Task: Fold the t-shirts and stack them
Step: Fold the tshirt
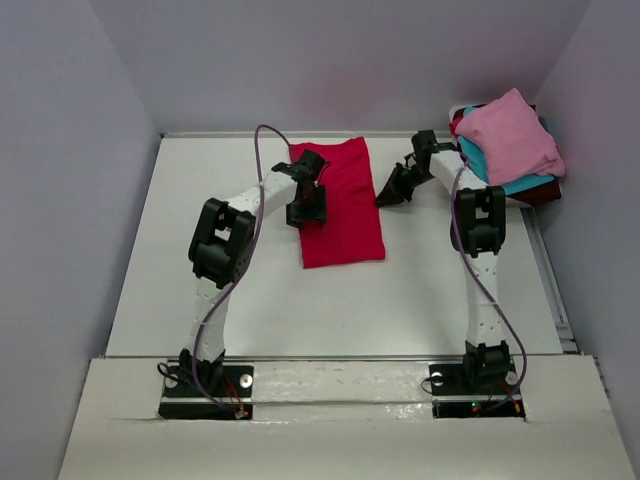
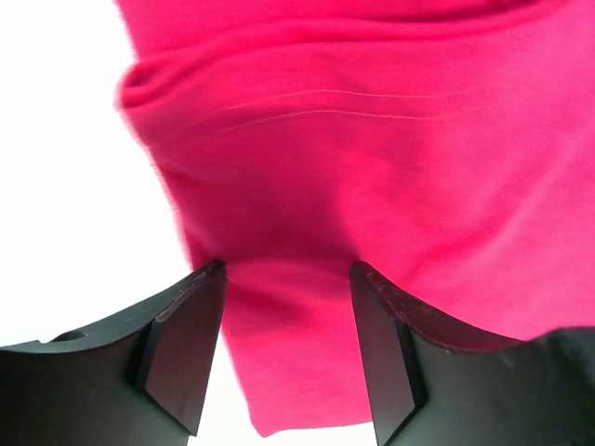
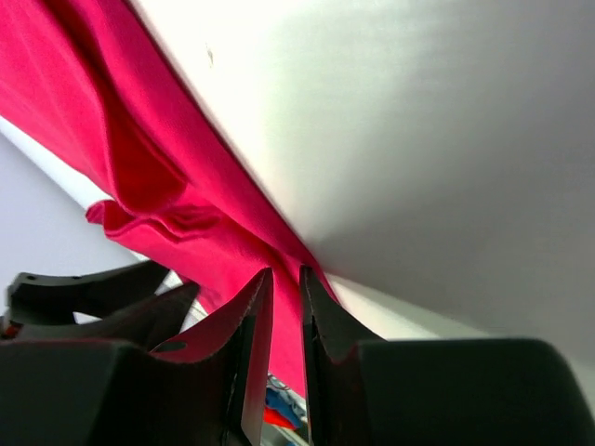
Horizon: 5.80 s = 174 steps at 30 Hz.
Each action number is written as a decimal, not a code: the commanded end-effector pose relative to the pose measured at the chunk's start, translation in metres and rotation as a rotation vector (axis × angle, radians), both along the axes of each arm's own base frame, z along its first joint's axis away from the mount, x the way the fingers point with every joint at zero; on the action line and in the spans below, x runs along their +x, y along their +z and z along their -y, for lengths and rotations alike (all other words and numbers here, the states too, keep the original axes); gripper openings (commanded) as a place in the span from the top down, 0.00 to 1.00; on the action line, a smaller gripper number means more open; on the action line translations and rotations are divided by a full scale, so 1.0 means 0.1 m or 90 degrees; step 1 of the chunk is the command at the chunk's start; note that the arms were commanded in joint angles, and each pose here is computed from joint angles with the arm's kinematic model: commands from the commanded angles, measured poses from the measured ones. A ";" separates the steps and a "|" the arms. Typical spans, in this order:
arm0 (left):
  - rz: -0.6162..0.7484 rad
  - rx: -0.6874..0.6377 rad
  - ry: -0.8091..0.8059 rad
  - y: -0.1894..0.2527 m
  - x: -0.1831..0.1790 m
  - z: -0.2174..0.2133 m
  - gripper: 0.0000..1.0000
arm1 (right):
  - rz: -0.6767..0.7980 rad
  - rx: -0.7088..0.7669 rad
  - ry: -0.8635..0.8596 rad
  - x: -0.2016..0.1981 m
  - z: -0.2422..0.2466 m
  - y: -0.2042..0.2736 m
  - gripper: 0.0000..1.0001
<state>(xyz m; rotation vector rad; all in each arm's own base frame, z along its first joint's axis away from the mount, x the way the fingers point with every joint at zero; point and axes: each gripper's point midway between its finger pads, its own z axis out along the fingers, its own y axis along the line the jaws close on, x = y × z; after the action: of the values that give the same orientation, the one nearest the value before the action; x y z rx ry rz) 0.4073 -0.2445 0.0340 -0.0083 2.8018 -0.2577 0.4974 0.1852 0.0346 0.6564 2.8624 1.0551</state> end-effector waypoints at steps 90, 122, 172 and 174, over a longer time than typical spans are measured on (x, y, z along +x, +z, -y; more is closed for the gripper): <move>-0.118 -0.162 0.150 -0.48 -1.66 -0.52 0.15 | -0.032 0.091 0.023 -1.69 0.01 -0.35 0.73; -0.163 -0.192 0.161 -0.79 -1.97 -0.33 0.17 | -0.026 0.089 0.037 -1.53 0.00 -0.25 0.81; -0.180 -0.173 0.179 -0.96 -1.88 -0.69 0.39 | -0.020 0.093 0.035 -1.52 -0.01 -0.20 0.81; -0.183 -0.178 0.177 -0.97 -1.85 -0.65 0.39 | -0.021 0.094 0.036 -1.53 -0.01 -0.20 0.81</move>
<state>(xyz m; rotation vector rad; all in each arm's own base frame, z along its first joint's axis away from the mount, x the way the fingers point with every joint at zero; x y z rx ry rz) 0.2931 -0.2343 0.0217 -0.4002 2.6121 -1.0566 0.3519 0.1890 0.0253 0.5346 2.8187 1.3346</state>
